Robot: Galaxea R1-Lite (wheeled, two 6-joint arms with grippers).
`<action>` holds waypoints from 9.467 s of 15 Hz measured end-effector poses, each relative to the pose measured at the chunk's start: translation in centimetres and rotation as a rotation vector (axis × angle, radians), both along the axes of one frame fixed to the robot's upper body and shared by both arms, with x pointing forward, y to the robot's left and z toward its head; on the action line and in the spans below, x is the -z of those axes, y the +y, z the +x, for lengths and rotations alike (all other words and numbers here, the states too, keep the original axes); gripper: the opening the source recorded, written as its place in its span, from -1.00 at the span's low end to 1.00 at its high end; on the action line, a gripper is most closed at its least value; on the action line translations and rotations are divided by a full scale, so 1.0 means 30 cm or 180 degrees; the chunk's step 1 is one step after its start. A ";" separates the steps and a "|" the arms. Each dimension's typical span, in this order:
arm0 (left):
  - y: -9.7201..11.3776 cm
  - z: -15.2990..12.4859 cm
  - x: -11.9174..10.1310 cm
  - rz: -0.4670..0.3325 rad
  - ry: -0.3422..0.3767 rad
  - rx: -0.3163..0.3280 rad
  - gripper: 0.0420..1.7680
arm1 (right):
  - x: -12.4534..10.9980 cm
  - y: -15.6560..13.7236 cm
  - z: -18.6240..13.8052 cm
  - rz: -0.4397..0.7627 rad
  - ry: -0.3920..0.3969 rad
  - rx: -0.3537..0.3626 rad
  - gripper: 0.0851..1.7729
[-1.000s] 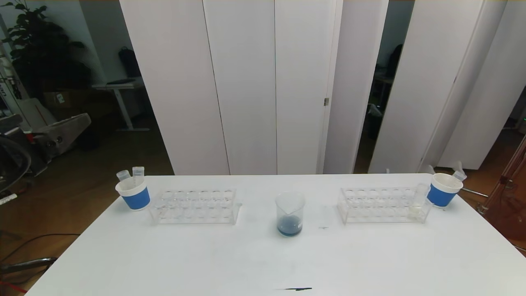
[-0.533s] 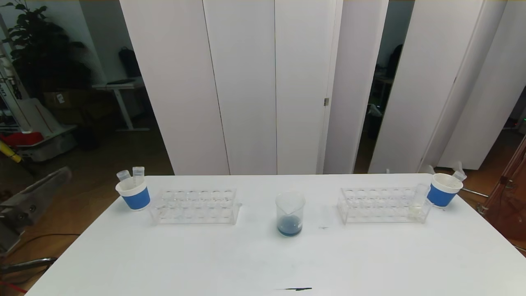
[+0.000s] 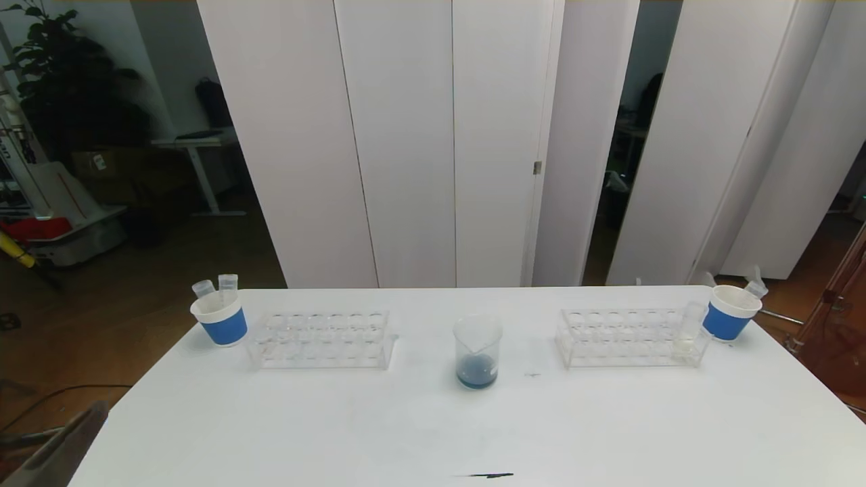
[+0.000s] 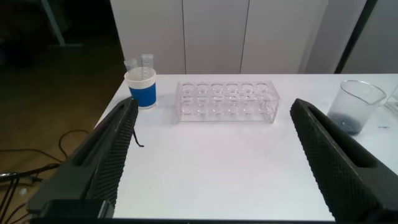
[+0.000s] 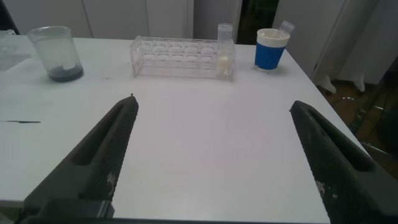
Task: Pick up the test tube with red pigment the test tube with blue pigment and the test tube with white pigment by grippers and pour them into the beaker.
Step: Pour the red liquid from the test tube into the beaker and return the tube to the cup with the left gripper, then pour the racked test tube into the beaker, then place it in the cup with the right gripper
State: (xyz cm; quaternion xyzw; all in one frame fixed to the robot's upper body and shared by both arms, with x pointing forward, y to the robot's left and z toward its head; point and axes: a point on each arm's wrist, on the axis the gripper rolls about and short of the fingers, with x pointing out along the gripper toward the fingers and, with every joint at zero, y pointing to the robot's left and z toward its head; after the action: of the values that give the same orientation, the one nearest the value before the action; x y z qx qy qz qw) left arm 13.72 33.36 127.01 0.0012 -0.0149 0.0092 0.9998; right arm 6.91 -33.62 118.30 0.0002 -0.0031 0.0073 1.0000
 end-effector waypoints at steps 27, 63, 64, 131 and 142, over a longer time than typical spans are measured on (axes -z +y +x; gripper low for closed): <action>0.000 -0.227 0.292 -0.0026 0.0088 0.0076 0.98 | 0.000 0.000 0.000 -0.0001 -0.0001 0.0000 0.97; 0.000 -0.227 0.292 -0.0021 0.0091 0.0060 0.98 | -0.005 -0.001 -0.001 0.0048 -0.0022 0.0092 0.97; 0.000 -0.227 0.292 -0.0021 0.0089 0.0060 0.98 | -0.019 -0.001 -0.006 0.0047 -0.0061 0.0094 0.97; 0.000 -0.227 0.292 -0.0020 0.0091 0.0060 0.98 | 0.171 -0.122 1.213 -0.0027 0.0576 0.0318 0.97; 0.000 -0.227 0.292 -0.0021 0.0091 0.0061 0.98 | 0.184 -0.080 1.229 -0.0082 0.0579 0.0195 0.97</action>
State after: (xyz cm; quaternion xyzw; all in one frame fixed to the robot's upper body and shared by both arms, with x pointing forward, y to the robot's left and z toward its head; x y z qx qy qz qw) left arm 6.90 33.36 118.25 -0.0021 -0.0006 -0.0004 1.0000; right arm 43.79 -36.03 112.78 -0.0120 0.0878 -0.0232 0.9958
